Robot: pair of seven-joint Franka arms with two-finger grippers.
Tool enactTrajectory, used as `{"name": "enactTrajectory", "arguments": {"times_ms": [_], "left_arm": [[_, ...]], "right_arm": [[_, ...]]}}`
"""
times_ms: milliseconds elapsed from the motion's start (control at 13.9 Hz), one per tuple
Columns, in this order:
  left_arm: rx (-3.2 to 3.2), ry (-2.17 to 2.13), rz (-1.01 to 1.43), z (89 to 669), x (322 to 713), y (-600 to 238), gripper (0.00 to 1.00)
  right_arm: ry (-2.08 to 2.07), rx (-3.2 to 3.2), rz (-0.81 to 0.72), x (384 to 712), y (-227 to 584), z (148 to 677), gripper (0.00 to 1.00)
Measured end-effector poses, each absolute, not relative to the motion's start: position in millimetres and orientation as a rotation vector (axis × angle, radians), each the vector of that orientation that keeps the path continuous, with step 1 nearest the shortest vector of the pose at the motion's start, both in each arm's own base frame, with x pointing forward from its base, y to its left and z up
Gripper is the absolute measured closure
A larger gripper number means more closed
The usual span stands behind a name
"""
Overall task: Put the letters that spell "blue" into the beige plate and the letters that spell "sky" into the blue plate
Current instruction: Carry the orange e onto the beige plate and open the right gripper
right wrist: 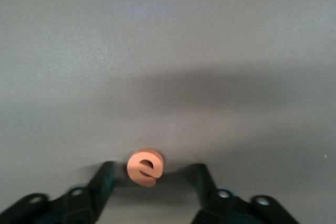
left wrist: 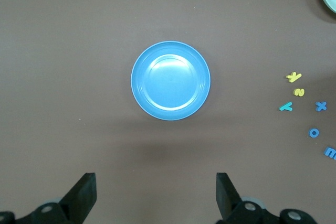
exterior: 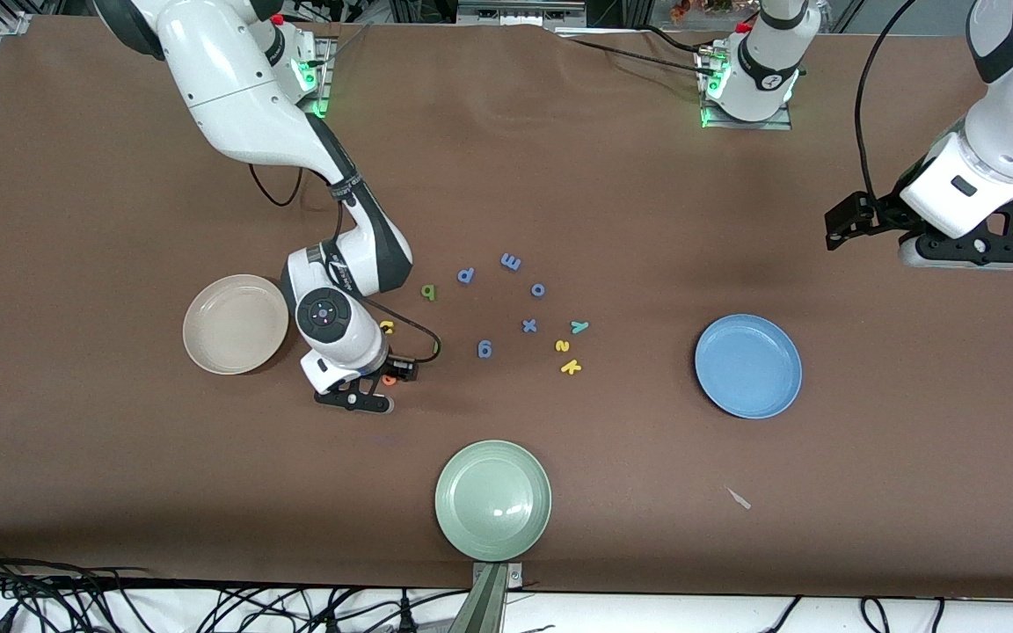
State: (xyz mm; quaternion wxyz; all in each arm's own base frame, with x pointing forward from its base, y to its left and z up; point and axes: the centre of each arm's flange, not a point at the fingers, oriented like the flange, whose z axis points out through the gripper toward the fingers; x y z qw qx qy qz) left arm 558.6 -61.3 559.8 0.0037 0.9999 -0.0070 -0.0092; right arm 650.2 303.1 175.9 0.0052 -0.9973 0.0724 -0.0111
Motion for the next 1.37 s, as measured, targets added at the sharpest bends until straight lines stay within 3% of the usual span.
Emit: {"name": "enactTrajectory", "arguments": {"times_ms": [216,288,648,864,1367], "left_arm": [[3.134,-0.022,-0.029,559.8,558.6,-61.3,0.0],[3.134,-0.022,-0.029,559.8,558.6,-61.3,0.0],[3.134,-0.022,-0.029,559.8,558.6,-61.3,0.0],[3.134,-0.022,-0.029,559.8,558.6,-61.3,0.0],[3.134,-0.022,-0.029,559.8,558.6,-61.3,0.0]], "right_arm": [[0.247,-3.118,-0.047,653.1,303.2,179.8,0.69],[0.25,-3.118,-0.047,653.1,303.4,180.2,0.72],[0.214,-3.146,-0.007,666.9,291.8,210.2,0.72],[0.102,-3.202,0.049,675.6,235.9,249.1,0.72],[-0.073,-3.238,0.214,620.8,90.8,278.5,0.72]]}}
